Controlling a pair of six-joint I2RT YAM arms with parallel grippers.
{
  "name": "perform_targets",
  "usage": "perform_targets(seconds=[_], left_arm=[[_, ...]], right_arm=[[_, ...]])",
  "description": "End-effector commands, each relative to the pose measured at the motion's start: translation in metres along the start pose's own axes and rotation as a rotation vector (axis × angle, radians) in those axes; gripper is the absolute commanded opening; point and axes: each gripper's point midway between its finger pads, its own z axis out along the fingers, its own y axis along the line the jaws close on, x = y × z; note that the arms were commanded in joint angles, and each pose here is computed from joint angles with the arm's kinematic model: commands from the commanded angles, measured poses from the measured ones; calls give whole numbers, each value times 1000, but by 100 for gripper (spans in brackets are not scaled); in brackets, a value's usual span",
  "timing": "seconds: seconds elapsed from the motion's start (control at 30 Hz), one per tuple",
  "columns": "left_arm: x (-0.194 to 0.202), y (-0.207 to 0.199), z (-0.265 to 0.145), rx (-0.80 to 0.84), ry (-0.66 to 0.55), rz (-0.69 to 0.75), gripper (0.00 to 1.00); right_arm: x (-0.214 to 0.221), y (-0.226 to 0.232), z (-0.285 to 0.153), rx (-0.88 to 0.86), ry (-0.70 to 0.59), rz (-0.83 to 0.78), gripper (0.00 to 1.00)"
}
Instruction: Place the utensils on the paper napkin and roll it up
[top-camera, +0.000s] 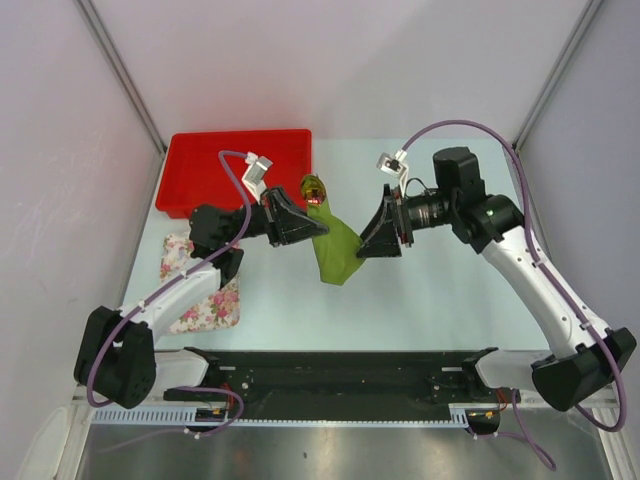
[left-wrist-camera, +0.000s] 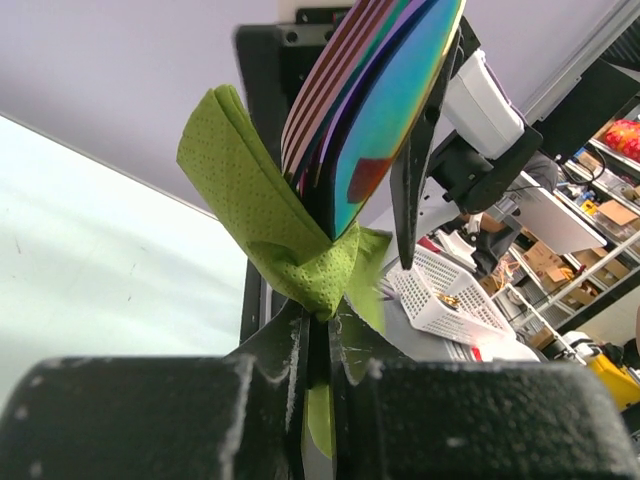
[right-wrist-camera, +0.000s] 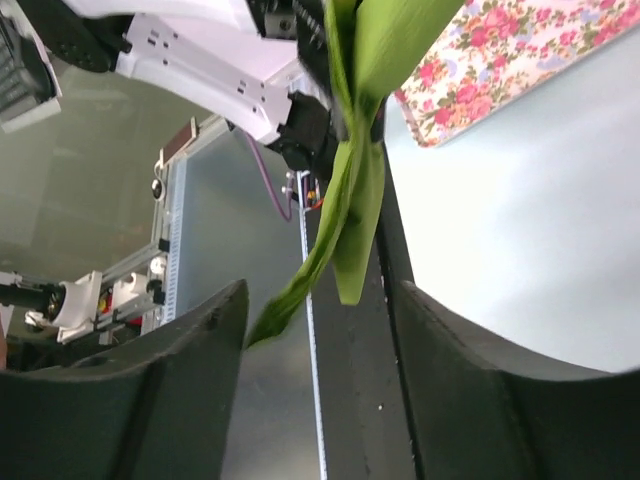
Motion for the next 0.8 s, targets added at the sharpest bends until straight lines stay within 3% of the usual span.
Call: perform_targets(seconds=[0.0, 0.33, 0.77], left_arm=[[-17, -21, 2, 48, -15, 112, 0], [-17, -35, 2, 77, -9, 97, 0], [-16, -72, 18, 178, 13, 76, 0]], right_arm=[[16, 9, -9, 28, 30, -41, 56], [18, -5, -7, 49, 27, -69, 0], [9, -30, 20, 32, 33, -145, 0]])
